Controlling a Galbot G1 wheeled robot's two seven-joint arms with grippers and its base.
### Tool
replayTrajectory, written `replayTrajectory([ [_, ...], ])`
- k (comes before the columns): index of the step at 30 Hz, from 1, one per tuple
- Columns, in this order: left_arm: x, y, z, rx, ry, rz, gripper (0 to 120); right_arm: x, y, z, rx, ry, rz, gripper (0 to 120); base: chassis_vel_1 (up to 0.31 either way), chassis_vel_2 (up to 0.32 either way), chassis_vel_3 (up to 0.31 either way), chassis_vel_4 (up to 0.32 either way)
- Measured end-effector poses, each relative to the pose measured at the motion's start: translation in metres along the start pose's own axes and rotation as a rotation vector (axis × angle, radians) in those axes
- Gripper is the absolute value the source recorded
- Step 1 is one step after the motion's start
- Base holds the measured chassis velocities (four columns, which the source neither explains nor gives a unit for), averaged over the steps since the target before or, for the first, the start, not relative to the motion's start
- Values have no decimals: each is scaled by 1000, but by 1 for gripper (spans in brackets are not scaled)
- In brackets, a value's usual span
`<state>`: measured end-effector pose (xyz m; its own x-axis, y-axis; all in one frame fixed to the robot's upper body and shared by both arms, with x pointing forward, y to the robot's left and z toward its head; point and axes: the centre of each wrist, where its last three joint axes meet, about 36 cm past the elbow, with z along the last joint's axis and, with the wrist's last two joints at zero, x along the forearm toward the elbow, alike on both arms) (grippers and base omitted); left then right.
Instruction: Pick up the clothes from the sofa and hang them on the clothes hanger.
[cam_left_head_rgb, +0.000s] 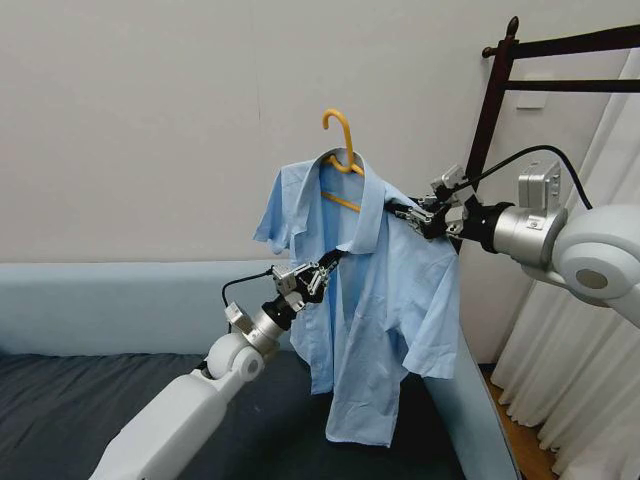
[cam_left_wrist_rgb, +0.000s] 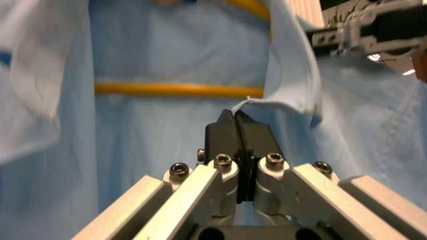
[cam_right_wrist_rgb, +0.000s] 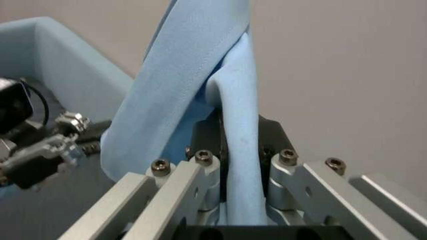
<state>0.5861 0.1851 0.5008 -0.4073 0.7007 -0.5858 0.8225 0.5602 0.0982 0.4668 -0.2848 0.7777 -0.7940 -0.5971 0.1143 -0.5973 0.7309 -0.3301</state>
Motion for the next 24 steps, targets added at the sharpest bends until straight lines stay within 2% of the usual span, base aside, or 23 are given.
replayTrajectory([
  [3, -13, 21, -24, -116, -21, 51, 0, 2, -4, -5, 7, -9, 8, 7, 0, 0, 0, 0],
  [7, -18, 32, -35, -167, -30, 49, 0, 3, -5, -9, 9, -16, 4, 7, 0, 0, 0, 0],
  [18, -15, 37, -35, -164, -47, -5, 0, 5, -7, -11, 9, -29, -18, 7, 0, 0, 0, 0],
  [24, -9, 31, -29, -148, -41, -8, 0, 5, -8, -11, 8, -44, -40, 7, 0, 0, 0, 0],
])
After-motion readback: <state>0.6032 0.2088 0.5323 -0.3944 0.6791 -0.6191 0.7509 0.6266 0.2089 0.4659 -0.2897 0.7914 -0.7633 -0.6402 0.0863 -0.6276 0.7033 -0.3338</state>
